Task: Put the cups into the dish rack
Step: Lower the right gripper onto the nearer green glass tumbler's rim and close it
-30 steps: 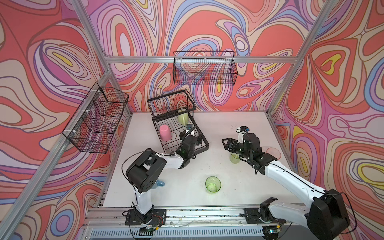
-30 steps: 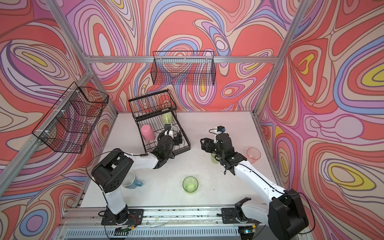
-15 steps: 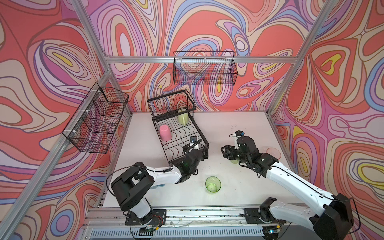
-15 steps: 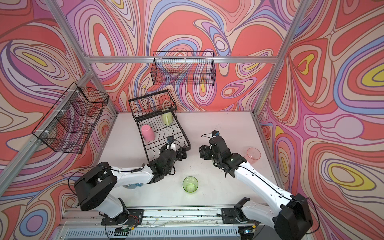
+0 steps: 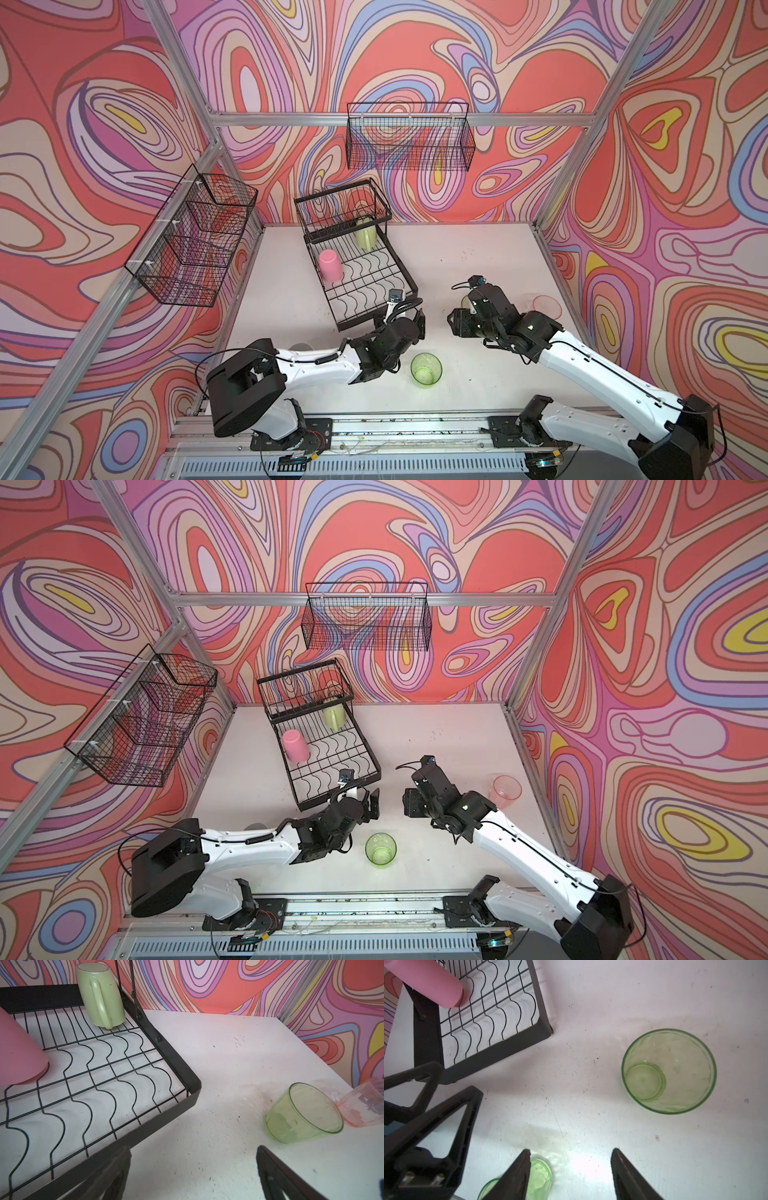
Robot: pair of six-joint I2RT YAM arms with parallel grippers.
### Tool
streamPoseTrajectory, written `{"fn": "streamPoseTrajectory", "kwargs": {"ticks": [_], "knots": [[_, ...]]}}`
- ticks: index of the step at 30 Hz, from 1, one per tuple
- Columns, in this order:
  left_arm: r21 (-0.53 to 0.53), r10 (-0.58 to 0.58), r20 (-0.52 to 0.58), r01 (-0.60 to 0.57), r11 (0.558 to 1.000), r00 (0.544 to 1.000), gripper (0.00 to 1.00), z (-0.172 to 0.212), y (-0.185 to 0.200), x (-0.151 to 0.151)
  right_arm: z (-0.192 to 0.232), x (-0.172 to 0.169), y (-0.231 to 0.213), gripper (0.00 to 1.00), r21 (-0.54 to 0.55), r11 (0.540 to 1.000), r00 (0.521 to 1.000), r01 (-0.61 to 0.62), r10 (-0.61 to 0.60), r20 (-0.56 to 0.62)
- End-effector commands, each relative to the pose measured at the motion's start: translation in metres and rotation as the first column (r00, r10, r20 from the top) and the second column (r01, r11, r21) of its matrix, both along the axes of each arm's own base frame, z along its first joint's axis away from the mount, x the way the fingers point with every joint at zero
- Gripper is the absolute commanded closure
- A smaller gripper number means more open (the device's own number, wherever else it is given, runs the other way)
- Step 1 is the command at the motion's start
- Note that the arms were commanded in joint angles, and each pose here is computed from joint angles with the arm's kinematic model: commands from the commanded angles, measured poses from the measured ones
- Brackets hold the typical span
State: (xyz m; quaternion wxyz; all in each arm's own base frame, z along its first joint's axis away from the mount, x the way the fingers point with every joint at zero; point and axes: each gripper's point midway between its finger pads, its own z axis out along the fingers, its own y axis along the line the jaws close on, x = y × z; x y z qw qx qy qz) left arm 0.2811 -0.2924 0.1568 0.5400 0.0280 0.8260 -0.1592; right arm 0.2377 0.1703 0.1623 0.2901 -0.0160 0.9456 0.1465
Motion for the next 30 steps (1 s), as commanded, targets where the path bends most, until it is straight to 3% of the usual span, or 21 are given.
{"fn": "streamPoseTrajectory", "kwargs": {"ticks": [1, 9, 30], "knots": [[0.028, 0.037, -0.033, -0.036, 0.999, 0.999, 0.04, -0.008, 0.013, -0.007, -0.005, -0.011, -0.005, 0.38, -0.039, 0.999, 0.999, 0.022, -0.024, -0.045], [0.062, 0.009, -0.060, -0.005, 0.998, 0.998, 0.04, -0.004, 0.006, -0.009, -0.023, -0.026, -0.003, 0.43, -0.141, 0.990, 0.989, -0.025, 0.004, -0.145], [0.120, -0.102, -0.150, 0.121, 0.985, 0.983, 0.04, -0.020, 0.009, -0.034, -0.023, -0.059, -0.007, 0.61, -0.121, 0.992, 0.991, -0.022, 0.006, -0.137]]}}
